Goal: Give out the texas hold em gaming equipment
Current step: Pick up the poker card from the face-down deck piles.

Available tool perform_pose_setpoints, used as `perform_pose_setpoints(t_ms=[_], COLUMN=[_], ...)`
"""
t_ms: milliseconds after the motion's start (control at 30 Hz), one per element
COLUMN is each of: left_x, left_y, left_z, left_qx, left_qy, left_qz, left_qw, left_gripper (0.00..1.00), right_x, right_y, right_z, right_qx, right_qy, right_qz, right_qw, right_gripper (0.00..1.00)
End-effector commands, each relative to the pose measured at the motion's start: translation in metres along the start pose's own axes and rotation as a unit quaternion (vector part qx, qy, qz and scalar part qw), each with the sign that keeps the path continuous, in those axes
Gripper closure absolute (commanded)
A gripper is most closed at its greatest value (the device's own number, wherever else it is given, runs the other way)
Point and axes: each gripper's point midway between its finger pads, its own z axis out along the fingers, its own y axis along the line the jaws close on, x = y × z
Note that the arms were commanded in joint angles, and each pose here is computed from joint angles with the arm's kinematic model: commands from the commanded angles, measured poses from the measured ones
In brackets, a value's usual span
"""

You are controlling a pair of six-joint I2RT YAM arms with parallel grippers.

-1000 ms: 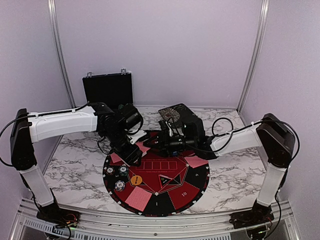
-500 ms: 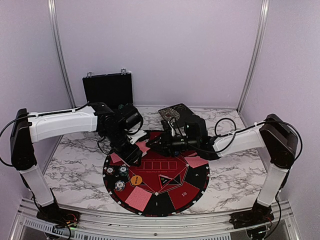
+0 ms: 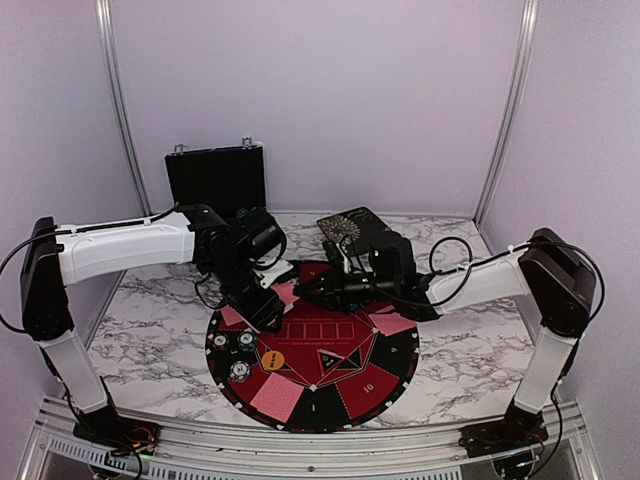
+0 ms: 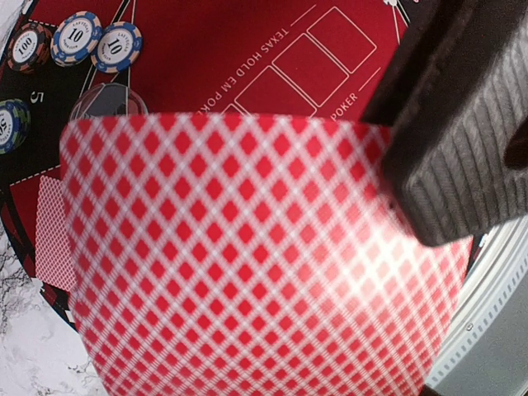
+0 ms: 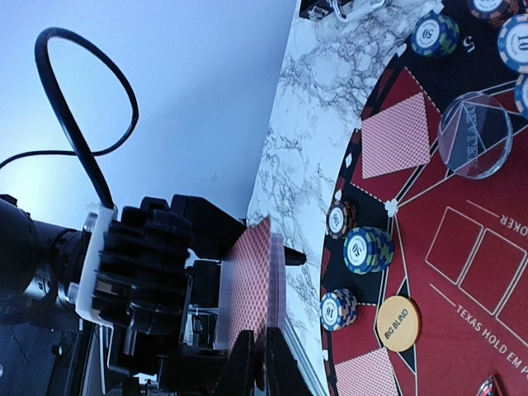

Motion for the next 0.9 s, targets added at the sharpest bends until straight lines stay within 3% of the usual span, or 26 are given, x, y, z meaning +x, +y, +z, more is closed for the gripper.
perform_pose_setpoints(t_ms=[0,867], left_x=[-0.007,-0.005], left_y=[-0.001,0.010], left_z=[-0.008,-0.014], left_qx=[-0.002,-0.014], left_qy=[-0.015,-0.022], left_qz=[0.009,-0.002], left_qw=[1.000,1.000], left_gripper=[0.61,0.61], right_x=[-0.005,-0.020], right_y=[0.009,0.018], right_z=[-0.005,-0.025], right_qx=[-0.011,-0.017], right_qy=[-0.009,-0.029], right_qz=[-0.010,-0.011], right_qw=[1.000,0.999], right_gripper=[0.98,1.00])
